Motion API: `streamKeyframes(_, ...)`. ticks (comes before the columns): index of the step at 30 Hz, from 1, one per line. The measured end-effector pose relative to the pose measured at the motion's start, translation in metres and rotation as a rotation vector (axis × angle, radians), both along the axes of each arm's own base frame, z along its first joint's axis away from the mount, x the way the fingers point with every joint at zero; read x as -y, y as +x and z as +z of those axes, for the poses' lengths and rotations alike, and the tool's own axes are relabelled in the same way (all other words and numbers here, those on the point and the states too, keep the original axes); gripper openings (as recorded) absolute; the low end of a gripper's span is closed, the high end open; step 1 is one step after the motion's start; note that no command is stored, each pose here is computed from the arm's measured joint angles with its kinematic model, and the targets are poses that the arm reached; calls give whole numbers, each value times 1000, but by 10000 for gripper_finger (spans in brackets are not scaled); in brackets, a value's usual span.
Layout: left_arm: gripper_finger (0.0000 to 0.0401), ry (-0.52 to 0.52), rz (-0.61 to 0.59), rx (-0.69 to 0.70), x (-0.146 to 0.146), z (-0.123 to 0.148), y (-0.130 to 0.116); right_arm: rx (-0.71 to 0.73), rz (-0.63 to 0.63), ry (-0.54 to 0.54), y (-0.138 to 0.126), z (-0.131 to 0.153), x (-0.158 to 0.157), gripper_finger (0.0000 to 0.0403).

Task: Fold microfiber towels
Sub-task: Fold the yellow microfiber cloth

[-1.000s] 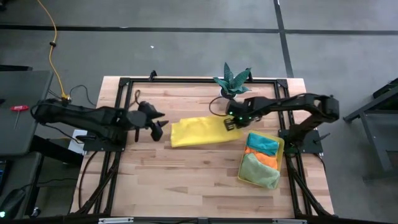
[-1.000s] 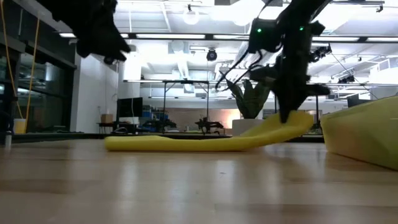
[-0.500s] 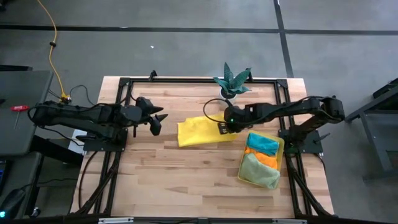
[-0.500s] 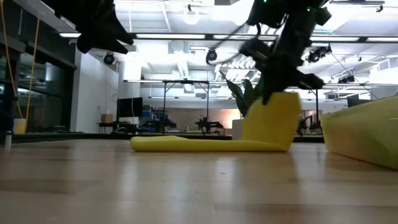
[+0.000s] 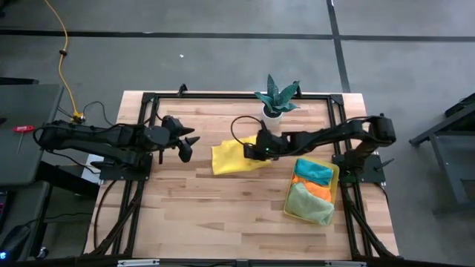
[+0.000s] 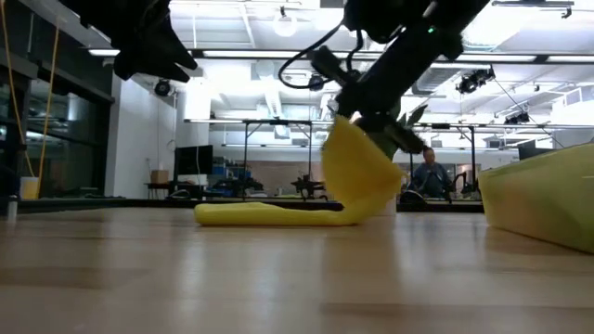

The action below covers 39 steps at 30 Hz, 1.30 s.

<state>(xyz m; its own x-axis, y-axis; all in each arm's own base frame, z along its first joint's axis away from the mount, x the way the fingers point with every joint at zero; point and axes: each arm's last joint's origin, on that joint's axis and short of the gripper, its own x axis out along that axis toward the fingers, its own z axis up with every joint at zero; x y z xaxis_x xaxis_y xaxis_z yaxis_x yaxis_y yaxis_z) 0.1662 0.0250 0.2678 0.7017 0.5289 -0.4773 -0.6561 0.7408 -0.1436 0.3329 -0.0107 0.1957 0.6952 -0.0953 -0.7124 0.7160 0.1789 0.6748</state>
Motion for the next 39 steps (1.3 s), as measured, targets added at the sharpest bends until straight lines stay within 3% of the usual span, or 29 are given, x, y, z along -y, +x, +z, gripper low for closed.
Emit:
streamKeyframes(5,184,0,0,-1,0,0,0,130,-60,23,19,-10,-2,0)
streamKeyframes(17,184,13,-8,-9,0,0,0,248,-119,80,42,-38,-10,0)
streamKeyframes(27,184,14,-7,-9,0,0,0,274,-101,45,72,-39,-8,0)
streamKeyframes(34,184,12,-6,-8,0,0,0,245,-129,4,75,-40,-7,0)
streamKeyframes(39,184,14,-4,-7,0,0,0,242,-74,14,75,-40,-6,20)
